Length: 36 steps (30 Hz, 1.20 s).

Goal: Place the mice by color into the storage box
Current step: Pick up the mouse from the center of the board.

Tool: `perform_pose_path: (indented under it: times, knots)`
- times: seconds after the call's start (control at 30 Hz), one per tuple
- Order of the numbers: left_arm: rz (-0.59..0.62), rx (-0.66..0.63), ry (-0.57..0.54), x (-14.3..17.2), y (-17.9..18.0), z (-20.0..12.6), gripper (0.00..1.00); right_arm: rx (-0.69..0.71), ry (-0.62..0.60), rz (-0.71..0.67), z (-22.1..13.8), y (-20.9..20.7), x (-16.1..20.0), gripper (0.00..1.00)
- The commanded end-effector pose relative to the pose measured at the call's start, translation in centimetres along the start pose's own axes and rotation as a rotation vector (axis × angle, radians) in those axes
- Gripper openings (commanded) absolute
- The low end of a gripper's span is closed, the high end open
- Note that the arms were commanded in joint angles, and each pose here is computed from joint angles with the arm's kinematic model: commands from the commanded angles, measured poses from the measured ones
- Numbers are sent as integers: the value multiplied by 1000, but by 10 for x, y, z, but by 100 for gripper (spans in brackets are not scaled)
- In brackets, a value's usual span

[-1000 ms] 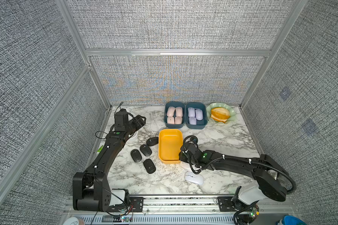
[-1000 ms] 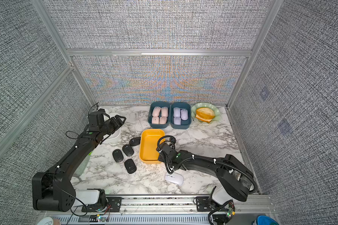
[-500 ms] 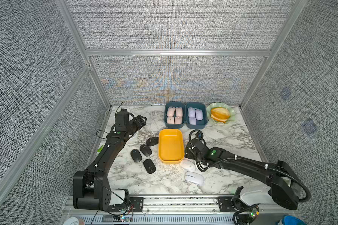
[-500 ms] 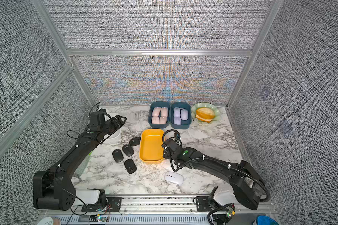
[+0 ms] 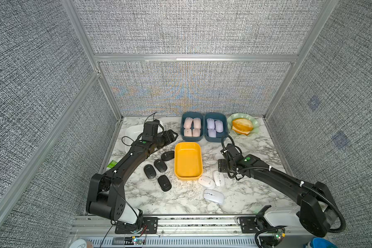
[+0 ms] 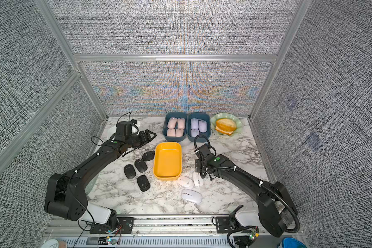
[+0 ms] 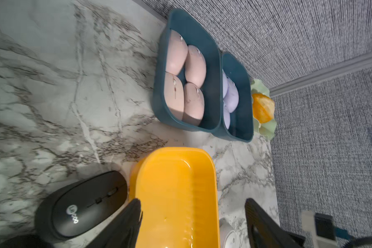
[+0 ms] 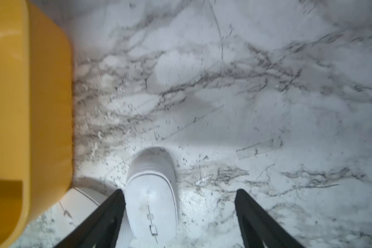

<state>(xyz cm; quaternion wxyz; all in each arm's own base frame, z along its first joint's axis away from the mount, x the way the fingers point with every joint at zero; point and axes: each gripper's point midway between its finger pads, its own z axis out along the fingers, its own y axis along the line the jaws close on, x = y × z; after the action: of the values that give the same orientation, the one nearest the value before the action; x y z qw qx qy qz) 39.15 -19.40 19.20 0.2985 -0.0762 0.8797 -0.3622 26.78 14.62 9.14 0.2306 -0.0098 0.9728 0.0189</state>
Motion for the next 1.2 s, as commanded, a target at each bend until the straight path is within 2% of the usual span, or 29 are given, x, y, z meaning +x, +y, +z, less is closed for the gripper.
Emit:
perform_pose_path:
  times: [0.0, 0.2, 0.37, 0.57, 0.8, 0.97, 1.17]
  knots:
    - [19, 27, 29, 6, -7, 0, 78, -10, 108, -41, 10, 0, 25, 84]
    - [25, 26, 23, 5, -8, -1, 78, -37, 159, -64, 27, 12, 36, 85]
    - [29, 9, 15, 3, -5, -2, 78, -25, 131, -122, 20, 25, 36, 85]
    - [36, -1, 6, 2, -5, -4, 78, 10, 74, -293, 1, 51, 46, 84]
    - [35, -4, -6, 0, -5, -6, 78, -63, 61, -470, -1, 92, 72, 84]
    - [38, -12, -6, 0, -3, -5, 78, -41, 64, -514, 17, 98, 76, 89]
    - [43, -20, -15, -1, -3, -6, 78, -40, 35, -522, 27, 107, 62, 90]
